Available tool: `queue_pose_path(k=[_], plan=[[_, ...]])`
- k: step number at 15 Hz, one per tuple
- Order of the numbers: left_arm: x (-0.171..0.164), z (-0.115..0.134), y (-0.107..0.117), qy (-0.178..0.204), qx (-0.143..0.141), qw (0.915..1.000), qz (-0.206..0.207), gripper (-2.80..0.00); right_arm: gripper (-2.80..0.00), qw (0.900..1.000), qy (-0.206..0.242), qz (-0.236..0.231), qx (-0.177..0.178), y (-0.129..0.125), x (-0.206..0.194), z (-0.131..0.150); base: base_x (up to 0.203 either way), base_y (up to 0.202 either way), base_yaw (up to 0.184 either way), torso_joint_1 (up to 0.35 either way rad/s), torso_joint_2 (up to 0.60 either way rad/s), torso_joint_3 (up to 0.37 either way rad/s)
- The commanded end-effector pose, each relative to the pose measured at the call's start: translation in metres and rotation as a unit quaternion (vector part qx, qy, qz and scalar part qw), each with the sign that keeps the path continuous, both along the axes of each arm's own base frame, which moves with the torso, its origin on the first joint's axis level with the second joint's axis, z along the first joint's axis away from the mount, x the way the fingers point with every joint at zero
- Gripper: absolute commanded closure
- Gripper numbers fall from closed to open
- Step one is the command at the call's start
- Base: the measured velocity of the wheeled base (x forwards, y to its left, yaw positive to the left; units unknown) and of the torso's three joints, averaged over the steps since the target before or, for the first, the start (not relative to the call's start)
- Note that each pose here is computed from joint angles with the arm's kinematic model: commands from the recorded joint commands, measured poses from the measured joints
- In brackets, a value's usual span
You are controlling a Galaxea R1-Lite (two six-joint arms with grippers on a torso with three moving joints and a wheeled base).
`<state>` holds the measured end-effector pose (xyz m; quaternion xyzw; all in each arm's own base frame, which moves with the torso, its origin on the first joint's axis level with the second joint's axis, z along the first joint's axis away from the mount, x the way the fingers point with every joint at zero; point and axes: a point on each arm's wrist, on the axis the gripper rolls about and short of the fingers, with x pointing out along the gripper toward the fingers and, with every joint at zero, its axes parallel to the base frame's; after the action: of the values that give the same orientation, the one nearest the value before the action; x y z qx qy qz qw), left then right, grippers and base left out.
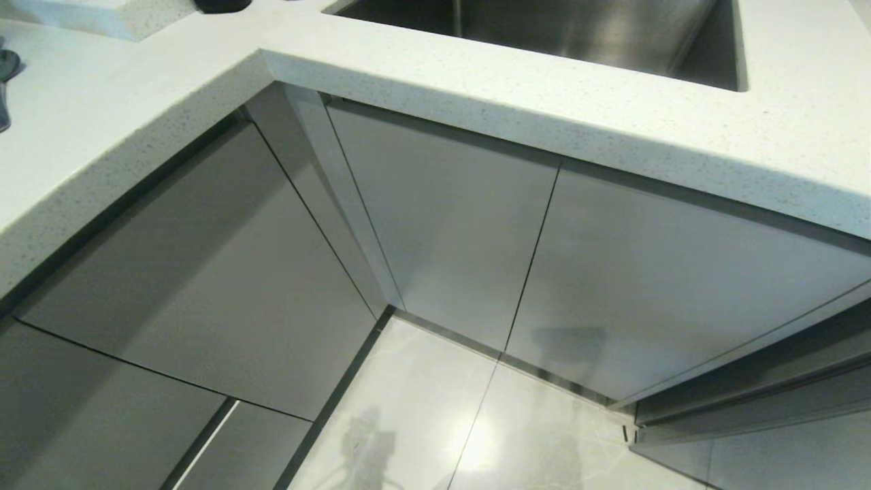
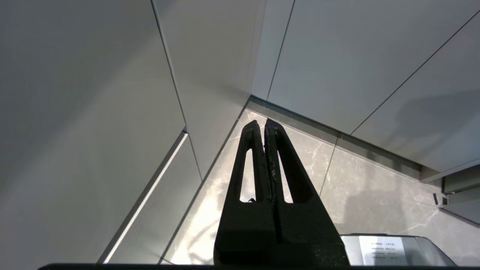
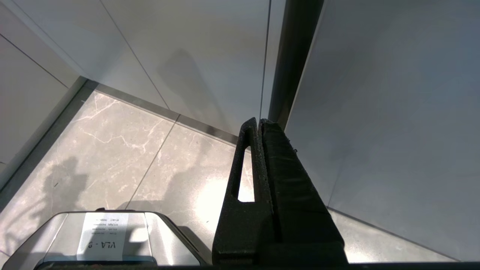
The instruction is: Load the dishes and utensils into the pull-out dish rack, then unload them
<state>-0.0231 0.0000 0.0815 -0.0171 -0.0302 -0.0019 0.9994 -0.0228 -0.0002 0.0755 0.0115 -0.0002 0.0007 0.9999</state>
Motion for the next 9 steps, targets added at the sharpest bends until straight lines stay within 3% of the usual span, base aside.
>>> queue_pose_path(k=[1, 4, 9], plan=[[0.0023, -0.0071, 0.0002, 0.014, -0.003, 0.9999, 0.005, 0.0, 0.0, 1.0, 0.001, 0.0, 0.0, 0.0, 0.0001, -0.0004, 0.0, 0.0, 0.0, 0.0, 0.0, 0.0], [0.0021, -0.0061, 0.0003, 0.01, -0.022, 0.9997, 0.006, 0.0, 0.0, 1.0, 0.0, 0.0, 0.0, 0.0, 0.0001, -0.0003, 0.0, 0.0, 0.0, 0.0, 0.0, 0.0], [0.0021, -0.0061, 0.0003, 0.01, -0.022, 0.9997, 0.005, 0.0, 0.0, 1.0, 0.001, 0.0, 0.0, 0.0, 0.0001, -0.0004, 0.0, 0.0, 0.0, 0.003, 0.0, 0.105]])
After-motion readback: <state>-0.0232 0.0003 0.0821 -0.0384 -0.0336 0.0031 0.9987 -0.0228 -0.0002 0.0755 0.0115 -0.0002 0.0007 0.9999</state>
